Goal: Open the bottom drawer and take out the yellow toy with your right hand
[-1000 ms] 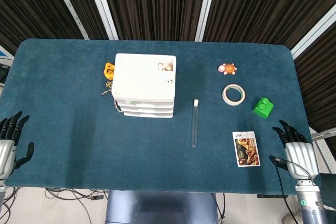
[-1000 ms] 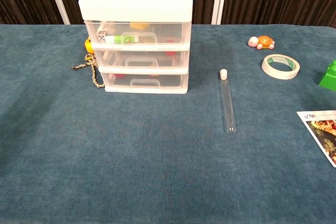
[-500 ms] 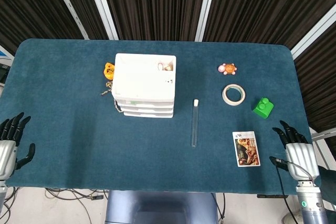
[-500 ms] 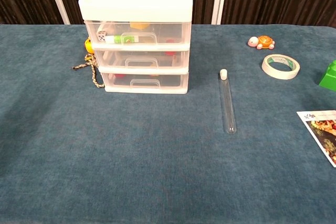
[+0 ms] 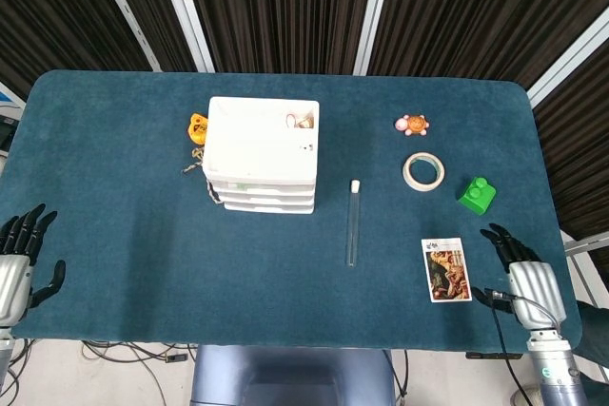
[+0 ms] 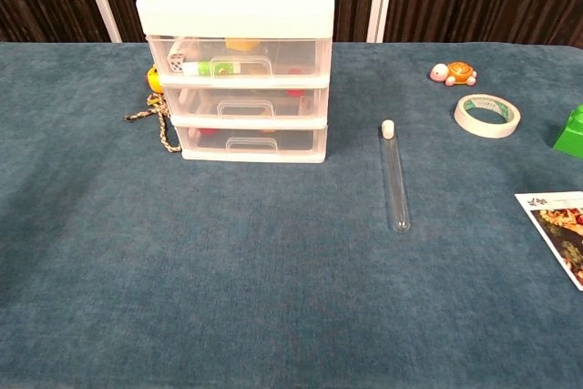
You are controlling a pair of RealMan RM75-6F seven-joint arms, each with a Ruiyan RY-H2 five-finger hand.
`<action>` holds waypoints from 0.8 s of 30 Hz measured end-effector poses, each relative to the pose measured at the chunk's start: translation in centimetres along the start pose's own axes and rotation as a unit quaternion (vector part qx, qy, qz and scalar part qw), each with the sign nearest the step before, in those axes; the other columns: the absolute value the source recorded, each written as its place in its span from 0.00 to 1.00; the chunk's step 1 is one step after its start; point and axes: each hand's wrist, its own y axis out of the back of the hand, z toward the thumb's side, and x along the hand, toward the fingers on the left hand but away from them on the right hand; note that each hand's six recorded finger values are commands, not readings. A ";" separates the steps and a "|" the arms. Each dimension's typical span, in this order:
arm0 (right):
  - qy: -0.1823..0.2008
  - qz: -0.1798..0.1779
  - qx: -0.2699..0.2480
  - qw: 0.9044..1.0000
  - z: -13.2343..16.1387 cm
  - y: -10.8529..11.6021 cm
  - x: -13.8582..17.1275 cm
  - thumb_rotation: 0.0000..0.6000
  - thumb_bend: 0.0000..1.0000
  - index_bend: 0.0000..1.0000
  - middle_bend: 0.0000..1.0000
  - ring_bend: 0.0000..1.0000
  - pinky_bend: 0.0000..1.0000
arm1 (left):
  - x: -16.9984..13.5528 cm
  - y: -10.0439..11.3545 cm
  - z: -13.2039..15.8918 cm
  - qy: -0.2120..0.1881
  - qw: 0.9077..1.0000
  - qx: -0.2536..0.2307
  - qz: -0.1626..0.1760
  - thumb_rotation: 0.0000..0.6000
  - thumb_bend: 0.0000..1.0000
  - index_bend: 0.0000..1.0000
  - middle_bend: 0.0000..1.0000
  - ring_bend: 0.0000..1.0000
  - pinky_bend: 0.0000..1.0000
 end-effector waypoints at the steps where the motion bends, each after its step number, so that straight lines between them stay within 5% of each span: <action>1: 0.002 0.009 -0.020 1.000 0.2 -0.1 0.0 1.00 0.21 0.17 0.22 0.34 0.47 | 0.0 0.1 0.0 0.001 1.000 -0.001 0.001 1.00 0.48 0.06 0.00 0.00 0.00; 9: 0.040 0.116 -0.174 0.977 4.7 -3.0 -1.5 1.00 0.33 0.18 0.55 0.65 0.78 | 0.2 0.4 -0.2 -0.003 1.000 0.001 0.007 1.00 0.48 0.06 0.00 0.00 0.00; 15: 0.058 0.201 -0.289 0.934 9.6 -6.4 -3.4 1.00 0.36 0.13 0.75 0.75 0.85 | 0.2 0.3 -0.2 -0.003 1.000 0.001 0.005 1.00 0.48 0.06 0.00 0.00 0.00; 24: 0.053 0.302 -0.343 0.888 16.2 -12.5 -6.1 1.00 0.41 0.07 0.89 0.89 0.98 | 0.2 0.2 -0.3 -0.002 1.000 -0.002 0.001 1.00 0.48 0.06 0.00 0.00 0.00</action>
